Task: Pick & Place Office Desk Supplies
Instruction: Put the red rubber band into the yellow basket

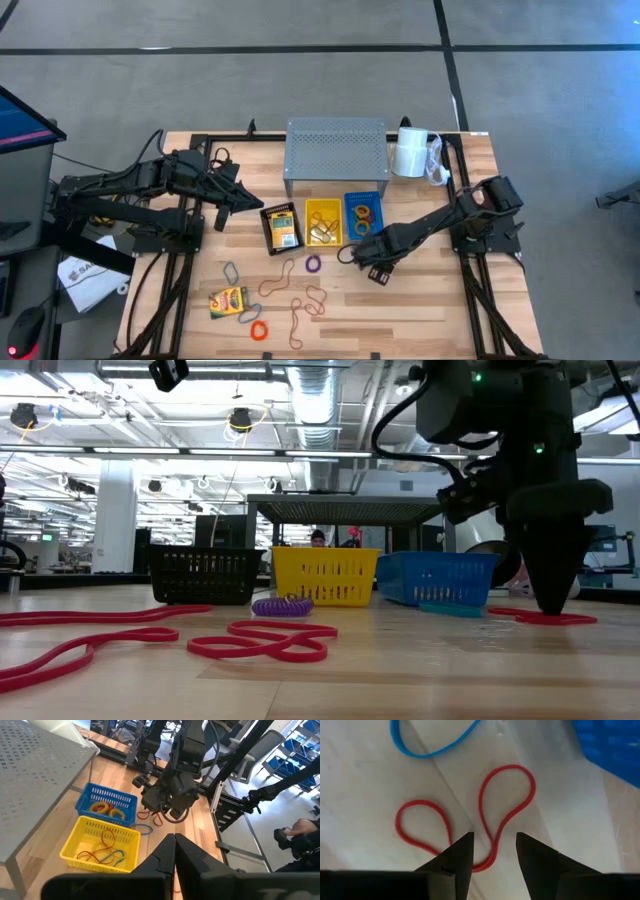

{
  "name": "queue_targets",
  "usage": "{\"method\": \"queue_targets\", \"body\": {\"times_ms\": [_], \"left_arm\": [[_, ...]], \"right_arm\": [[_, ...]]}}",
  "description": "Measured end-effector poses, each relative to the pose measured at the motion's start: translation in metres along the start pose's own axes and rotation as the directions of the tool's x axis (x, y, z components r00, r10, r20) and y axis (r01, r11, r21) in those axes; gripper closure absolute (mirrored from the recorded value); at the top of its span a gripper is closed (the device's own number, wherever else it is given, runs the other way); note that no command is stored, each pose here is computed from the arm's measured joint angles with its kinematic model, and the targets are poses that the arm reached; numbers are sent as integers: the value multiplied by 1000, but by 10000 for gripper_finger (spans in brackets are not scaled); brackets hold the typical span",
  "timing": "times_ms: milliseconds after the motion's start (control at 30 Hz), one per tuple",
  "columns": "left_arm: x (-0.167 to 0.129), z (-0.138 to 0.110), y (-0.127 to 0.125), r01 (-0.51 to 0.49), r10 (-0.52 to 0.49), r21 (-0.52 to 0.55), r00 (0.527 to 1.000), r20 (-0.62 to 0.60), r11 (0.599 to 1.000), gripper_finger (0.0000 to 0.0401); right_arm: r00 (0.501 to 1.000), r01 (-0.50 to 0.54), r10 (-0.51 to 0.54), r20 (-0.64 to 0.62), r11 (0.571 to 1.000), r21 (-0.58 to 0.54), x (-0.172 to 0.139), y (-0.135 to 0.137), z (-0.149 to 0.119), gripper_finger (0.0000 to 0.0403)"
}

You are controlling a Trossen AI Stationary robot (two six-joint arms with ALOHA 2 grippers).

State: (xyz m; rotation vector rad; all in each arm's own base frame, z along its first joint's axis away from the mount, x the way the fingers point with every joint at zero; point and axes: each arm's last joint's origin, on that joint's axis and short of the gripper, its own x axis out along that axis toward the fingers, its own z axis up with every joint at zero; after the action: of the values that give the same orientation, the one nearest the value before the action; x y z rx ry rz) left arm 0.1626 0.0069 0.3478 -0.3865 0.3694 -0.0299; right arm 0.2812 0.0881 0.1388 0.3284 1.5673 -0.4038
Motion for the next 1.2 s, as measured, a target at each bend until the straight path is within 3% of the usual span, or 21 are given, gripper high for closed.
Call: {"method": "queue_targets", "body": {"times_ms": [667, 1067, 1200], "left_arm": [[0, 0, -1, 33, -33, -58, 999, -5, 998, 399], [0, 0, -2, 49, -50, -103, 999, -10, 993, 399], [0, 0, -2, 49, -51, -104, 999, -9, 993, 399]], "right_arm": [[1000, -19, 19, -15, 1000, 22, 15, -16, 0, 269], [998, -37, 38, -42, 999, 18, 16, -21, 3, 392], [998, -39, 40, -41, 999, 18, 16, -21, 3, 395]]}}
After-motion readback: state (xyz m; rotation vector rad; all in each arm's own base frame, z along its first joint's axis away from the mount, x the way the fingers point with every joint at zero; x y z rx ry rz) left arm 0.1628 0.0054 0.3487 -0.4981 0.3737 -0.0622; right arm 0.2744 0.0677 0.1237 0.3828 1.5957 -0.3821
